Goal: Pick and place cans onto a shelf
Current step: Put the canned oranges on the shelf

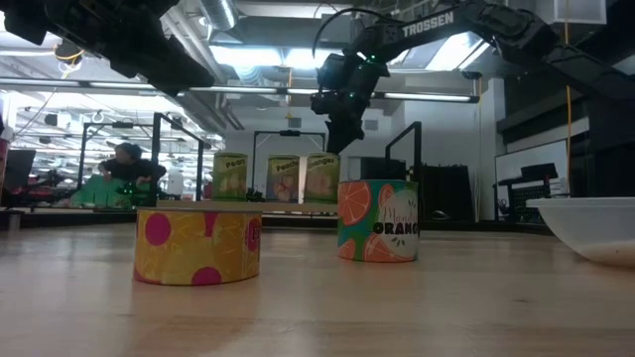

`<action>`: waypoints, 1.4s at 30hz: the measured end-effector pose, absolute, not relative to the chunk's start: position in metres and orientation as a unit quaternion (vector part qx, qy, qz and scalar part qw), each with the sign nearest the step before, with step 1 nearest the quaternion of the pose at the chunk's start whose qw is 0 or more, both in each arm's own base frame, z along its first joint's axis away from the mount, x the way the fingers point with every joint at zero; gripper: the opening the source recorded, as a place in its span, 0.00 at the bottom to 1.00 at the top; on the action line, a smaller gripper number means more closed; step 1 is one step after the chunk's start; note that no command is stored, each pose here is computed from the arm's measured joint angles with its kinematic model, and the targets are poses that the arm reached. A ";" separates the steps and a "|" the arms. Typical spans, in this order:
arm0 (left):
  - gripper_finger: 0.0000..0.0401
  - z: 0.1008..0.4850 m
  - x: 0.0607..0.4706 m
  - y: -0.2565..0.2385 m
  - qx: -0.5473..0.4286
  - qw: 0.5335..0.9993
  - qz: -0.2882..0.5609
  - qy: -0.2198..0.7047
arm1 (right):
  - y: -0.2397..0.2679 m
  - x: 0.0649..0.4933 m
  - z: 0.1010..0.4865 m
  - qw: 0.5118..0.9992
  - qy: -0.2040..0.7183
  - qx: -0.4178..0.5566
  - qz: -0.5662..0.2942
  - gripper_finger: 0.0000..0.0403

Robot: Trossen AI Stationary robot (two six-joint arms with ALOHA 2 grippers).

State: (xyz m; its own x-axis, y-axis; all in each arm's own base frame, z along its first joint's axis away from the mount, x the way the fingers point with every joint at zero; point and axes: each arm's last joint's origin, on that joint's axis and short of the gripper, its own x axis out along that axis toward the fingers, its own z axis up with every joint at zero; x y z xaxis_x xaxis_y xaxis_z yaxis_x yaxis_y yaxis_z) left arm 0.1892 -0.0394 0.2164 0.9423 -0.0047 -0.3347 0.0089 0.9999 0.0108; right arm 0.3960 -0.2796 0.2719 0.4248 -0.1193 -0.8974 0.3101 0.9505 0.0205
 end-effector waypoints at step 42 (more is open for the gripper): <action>0.17 0.216 0.189 -0.039 0.006 0.985 -0.003 0.170 | -0.284 0.393 0.272 0.837 0.522 0.086 -0.143 0.22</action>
